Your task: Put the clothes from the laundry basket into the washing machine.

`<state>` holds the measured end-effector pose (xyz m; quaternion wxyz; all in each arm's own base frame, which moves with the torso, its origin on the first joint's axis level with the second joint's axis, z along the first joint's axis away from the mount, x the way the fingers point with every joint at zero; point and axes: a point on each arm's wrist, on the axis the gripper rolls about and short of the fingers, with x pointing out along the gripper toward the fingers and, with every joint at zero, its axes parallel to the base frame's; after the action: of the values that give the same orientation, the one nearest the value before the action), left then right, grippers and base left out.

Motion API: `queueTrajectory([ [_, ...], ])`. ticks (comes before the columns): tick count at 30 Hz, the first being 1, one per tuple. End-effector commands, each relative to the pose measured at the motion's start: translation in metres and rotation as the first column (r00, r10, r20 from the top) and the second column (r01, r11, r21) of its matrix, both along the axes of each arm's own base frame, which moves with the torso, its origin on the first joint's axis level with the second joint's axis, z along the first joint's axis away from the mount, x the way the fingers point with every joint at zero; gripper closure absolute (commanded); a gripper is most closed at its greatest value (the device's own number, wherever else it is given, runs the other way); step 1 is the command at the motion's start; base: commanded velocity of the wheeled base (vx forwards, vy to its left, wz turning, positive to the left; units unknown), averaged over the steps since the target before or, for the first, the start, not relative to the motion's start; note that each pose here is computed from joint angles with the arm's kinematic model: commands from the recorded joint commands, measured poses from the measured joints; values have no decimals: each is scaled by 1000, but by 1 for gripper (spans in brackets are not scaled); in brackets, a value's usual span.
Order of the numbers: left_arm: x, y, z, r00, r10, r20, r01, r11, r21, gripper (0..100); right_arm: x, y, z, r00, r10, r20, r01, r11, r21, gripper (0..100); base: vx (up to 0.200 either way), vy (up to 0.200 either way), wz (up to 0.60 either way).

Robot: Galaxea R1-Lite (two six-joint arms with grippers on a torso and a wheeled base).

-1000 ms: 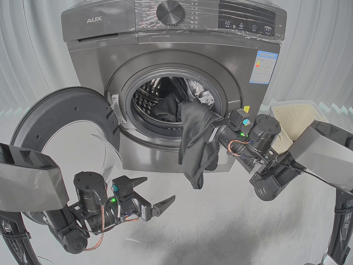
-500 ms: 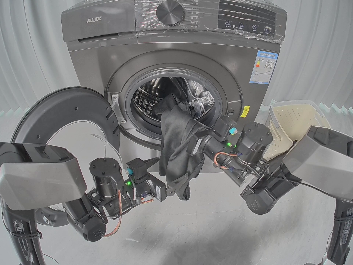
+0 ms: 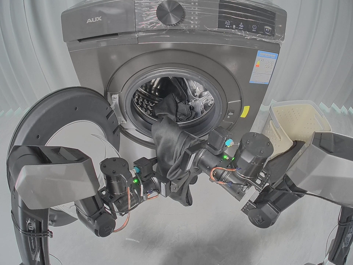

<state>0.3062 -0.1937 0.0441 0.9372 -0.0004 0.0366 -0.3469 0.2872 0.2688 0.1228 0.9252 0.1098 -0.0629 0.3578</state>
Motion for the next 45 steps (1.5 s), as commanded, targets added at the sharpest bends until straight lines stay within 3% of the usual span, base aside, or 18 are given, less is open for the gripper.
queueTrajectory([
  [1,10,0,-12,1000,16,-11,-16,1000,7,0,-14,1,3,1000,28,-7,-28,1000,-4,100,0,0,0],
  [20,27,6,-12,997,76,13,-76,997,-10,0,-18,-4,-2,999,12,-38,-13,1000,-17,100,0,0,0],
  [21,28,5,-12,997,76,15,-76,997,-11,100,-18,-4,-3,999,11,-41,-12,1000,-18,100,0,0,0],
  [33,24,7,11,995,79,58,-76,996,-52,100,-7,-27,-4,995,-75,-68,73,997,-27,100,0,0,0],
  [35,22,9,22,993,88,79,-83,994,-68,100,-7,-36,-12,991,-95,-96,90,994,-53,100,0,0,0],
  [38,22,9,23,993,88,81,-82,994,-69,100,-7,-36,-12,991,-95,-97,90,994,-54,100,0,0,0],
  [39,16,9,38,991,87,98,-77,992,-100,100,-8,-45,-22,985,-117,-129,106,991,-87,100,0,0,0],
  [45,7,12,55,989,84,122,-69,990,-121,100,-16,-52,-37,976,-124,-178,100,985,-138,100,0,0,0],
])
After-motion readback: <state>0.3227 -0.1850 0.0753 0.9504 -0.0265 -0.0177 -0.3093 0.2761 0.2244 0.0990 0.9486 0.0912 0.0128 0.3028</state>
